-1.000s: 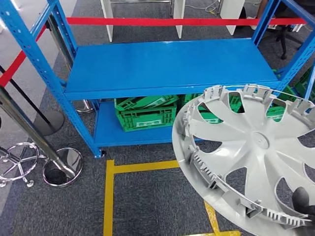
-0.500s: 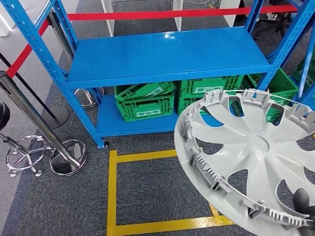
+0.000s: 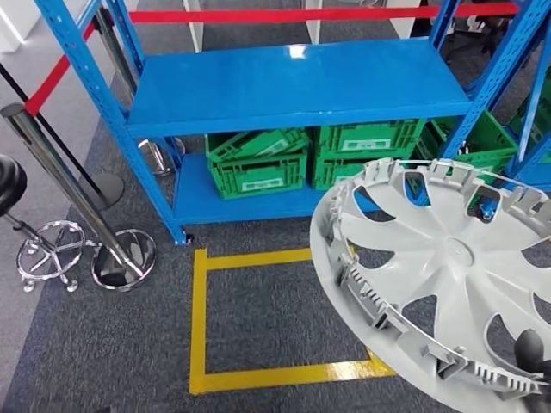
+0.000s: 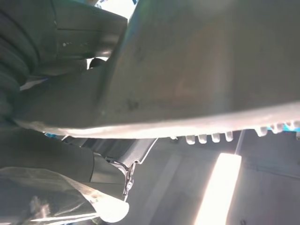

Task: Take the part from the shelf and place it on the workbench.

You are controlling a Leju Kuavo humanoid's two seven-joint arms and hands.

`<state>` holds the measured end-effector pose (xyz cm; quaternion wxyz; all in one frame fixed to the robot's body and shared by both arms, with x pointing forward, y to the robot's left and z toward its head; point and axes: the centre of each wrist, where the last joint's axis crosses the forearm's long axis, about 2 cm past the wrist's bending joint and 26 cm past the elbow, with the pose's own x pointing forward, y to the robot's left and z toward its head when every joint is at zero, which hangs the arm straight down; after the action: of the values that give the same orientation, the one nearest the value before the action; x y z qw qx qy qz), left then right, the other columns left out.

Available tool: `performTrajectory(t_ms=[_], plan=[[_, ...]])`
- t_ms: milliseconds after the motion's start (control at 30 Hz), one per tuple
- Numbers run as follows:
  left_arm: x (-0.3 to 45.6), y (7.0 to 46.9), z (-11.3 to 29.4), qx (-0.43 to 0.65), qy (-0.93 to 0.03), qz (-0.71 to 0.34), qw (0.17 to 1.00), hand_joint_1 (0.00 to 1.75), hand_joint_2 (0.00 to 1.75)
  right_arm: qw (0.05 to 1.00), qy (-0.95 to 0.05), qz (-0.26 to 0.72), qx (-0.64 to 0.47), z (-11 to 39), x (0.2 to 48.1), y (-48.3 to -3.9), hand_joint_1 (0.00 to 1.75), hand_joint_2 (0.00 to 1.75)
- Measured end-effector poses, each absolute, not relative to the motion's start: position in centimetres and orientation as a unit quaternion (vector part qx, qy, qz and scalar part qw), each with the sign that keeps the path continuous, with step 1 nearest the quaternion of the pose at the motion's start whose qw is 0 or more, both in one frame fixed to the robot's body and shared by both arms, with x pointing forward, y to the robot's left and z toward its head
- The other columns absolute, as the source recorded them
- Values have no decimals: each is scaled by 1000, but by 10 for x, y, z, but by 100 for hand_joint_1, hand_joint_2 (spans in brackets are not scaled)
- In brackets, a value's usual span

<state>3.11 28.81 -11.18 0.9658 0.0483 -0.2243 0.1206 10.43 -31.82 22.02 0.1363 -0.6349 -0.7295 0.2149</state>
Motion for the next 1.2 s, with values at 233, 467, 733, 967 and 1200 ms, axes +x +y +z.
performTrajectory(t_ms=[233, 467, 733, 967, 1200], plan=[[34, 287, -112, 46, -225, 115, 966, 0, 0, 138, -726, 218, -638, 220, 103, -320, 175, 175], [33, 291, -112, 52, -218, 112, 968, 0, 0, 139, -723, 218, -641, 219, 103, -320, 175, 175], [37, 290, -112, 51, -221, 111, 968, 0, 0, 141, -720, 216, -644, 220, 103, -320, 175, 175], [40, 292, -111, 52, -223, 109, 967, 0, 0, 142, -718, 215, -646, 220, 103, -321, 175, 175], [40, 289, -111, 49, -222, 109, 968, 0, 0, 142, -718, 215, -646, 219, 103, -321, 175, 175]])
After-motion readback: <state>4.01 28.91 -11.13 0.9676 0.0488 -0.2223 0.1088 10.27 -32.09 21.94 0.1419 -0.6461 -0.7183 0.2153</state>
